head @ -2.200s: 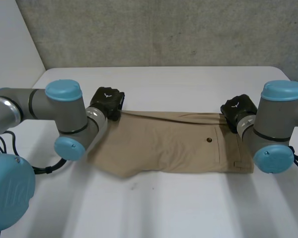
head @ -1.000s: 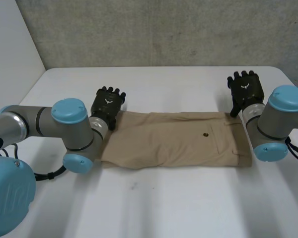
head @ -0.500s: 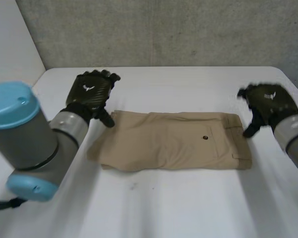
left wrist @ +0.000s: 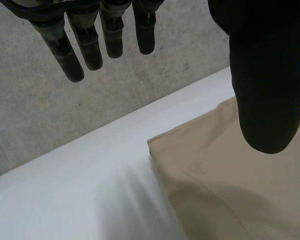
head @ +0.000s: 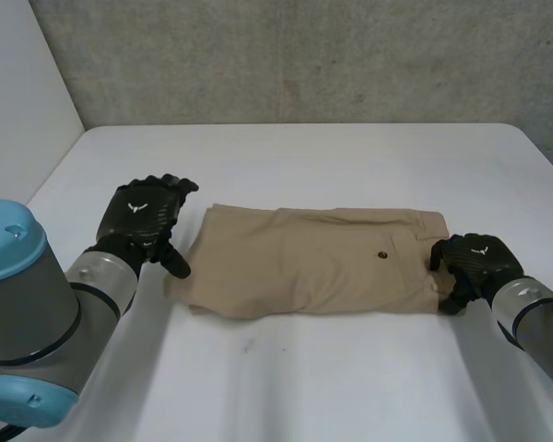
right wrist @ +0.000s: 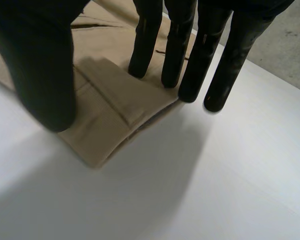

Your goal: Fold the shorts.

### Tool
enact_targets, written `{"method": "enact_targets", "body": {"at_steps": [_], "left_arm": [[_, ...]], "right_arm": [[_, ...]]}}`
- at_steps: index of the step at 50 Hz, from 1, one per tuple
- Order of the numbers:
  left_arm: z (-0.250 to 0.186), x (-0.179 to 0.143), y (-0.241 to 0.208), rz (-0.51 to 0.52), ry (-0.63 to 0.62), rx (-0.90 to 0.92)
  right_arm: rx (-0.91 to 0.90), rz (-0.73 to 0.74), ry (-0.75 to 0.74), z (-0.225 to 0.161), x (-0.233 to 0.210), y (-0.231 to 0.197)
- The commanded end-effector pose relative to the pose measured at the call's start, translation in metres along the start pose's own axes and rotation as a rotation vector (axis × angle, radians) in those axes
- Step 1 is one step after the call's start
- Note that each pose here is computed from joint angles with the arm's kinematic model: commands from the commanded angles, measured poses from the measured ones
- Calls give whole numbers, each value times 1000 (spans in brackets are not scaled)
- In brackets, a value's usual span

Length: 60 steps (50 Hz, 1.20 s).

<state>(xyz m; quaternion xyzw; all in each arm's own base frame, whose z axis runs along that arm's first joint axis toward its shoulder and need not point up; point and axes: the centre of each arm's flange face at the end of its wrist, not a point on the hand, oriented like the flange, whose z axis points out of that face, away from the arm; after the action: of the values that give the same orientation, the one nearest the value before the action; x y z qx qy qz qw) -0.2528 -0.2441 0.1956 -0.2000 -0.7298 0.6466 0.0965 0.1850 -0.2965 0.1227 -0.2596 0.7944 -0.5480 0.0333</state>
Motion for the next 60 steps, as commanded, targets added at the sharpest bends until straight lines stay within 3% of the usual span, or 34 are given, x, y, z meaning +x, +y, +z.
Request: {"method": "enact_targets", "body": {"at_steps": [1, 5, 15, 23, 34, 36, 43, 47, 50, 55, 57, 60], "left_arm": [[1, -1, 3, 0, -2, -8], [0, -1, 3, 0, -2, -11], [0, -1, 4, -1, -4, -13], [0, -4, 3, -2, -11, -10], [0, -4, 3, -2, -12, -12], [0, -3, 3, -2, -12, -12], [-1, -3, 3, -2, -12, -11], [-1, -3, 3, -2, -12, -12], [-1, -3, 2, -2, -12, -11], [-1, -3, 1, -1, -11, -6], [0, -3, -1, 0, -11, 2], [2, -3, -8, 0, -10, 23]], "right_arm": [[37, -12, 18, 8, 6, -7], [34, -11, 35, 10, 10, -8], [-59, 8, 172, -8, 72, -11], [-115, -162, 244, -16, 107, -22], [199, -373, 51, -25, 12, -115], [287, -437, -64, -35, -35, -131], [339, -693, -370, -56, -151, -101], [321, -794, -510, -67, -186, -70], [267, -802, -585, -70, -194, -53], [308, -768, -575, -78, -192, -71], [336, -715, -552, -80, -188, -82], [382, -514, -487, -79, -171, -110]]}}
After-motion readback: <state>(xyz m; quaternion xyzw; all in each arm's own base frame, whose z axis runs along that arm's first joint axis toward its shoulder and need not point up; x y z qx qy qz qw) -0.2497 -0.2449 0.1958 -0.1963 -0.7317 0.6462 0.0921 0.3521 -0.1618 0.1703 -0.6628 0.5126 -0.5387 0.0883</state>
